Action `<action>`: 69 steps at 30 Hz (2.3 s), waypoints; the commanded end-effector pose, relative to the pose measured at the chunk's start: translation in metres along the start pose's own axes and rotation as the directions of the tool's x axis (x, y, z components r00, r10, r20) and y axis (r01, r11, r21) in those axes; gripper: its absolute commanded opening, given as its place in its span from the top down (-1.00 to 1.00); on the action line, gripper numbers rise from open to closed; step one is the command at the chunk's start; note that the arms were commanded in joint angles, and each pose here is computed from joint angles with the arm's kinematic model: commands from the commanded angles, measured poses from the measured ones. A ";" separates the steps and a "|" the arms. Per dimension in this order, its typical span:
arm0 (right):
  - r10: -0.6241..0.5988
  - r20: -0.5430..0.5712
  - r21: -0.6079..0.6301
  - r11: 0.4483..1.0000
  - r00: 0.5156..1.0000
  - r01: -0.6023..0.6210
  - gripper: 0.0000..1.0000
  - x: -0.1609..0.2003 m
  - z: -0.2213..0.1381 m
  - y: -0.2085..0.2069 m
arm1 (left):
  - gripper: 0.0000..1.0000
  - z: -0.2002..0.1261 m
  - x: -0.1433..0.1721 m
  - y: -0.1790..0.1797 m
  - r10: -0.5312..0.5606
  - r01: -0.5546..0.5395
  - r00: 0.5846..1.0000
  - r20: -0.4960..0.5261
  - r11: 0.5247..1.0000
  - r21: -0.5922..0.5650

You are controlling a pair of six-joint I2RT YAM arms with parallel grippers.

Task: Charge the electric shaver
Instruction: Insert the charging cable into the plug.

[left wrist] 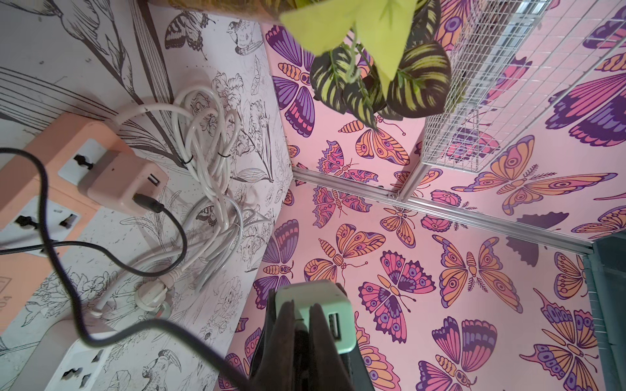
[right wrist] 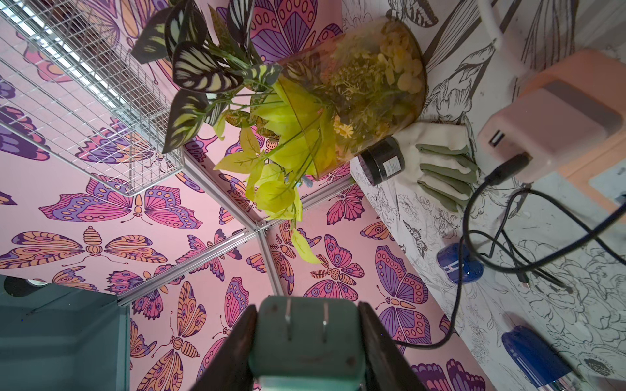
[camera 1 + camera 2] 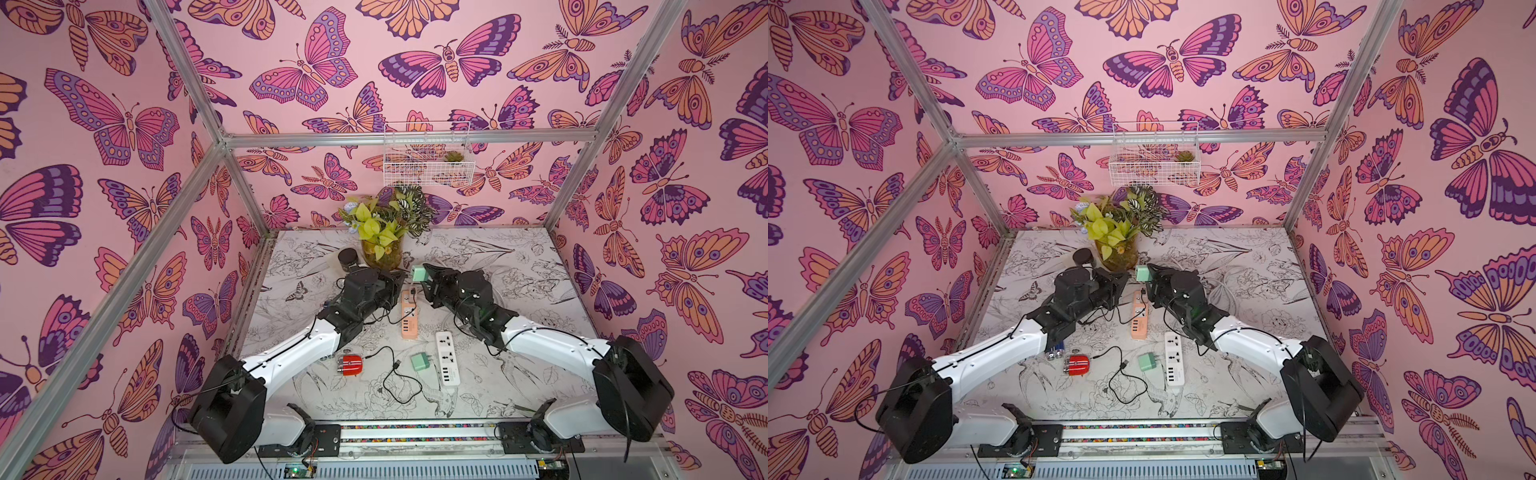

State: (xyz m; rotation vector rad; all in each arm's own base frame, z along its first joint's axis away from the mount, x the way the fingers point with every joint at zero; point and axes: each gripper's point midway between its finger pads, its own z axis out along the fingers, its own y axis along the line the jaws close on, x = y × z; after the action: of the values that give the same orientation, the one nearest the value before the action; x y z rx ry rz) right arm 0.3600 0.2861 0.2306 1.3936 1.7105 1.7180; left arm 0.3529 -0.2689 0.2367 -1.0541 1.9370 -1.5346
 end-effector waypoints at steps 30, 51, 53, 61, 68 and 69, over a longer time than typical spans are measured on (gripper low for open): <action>-0.038 -0.062 -0.137 0.990 0.997 0.029 1.00 0.043 0.000 0.039 | 1.00 0.002 -0.010 0.018 0.060 -0.047 0.995 0.085 0.987 -0.152; -0.037 -0.070 -0.205 0.979 0.997 0.022 1.00 0.062 0.011 0.048 | 1.00 0.007 0.004 0.019 0.071 -0.068 0.997 0.014 0.989 -0.135; -0.049 -0.082 -0.193 0.981 0.995 0.032 1.00 0.066 0.012 0.049 | 1.00 0.009 0.009 0.018 0.073 -0.074 0.997 -0.016 0.989 -0.126; -0.066 -0.098 -0.149 0.987 0.993 0.051 1.00 0.071 0.010 0.041 | 1.00 0.009 0.040 0.003 0.144 -0.155 0.976 -0.160 0.986 -0.056; -0.137 0.036 0.066 0.989 0.990 0.134 1.00 0.017 -0.016 0.024 | -0.22 -0.044 0.027 -0.002 0.293 -0.300 0.949 -0.114 0.953 -0.049; -0.139 0.038 0.112 0.985 0.990 0.134 1.00 0.010 -0.020 0.019 | -0.35 -0.053 0.025 -0.004 0.339 -0.345 0.935 -0.108 0.937 -0.053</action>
State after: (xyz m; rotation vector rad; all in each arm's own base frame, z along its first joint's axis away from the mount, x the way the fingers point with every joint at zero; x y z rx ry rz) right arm 0.3545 0.2902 0.2482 1.3242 1.7491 1.5770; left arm 0.3226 -0.2645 0.2416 -0.8268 2.0849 -1.3855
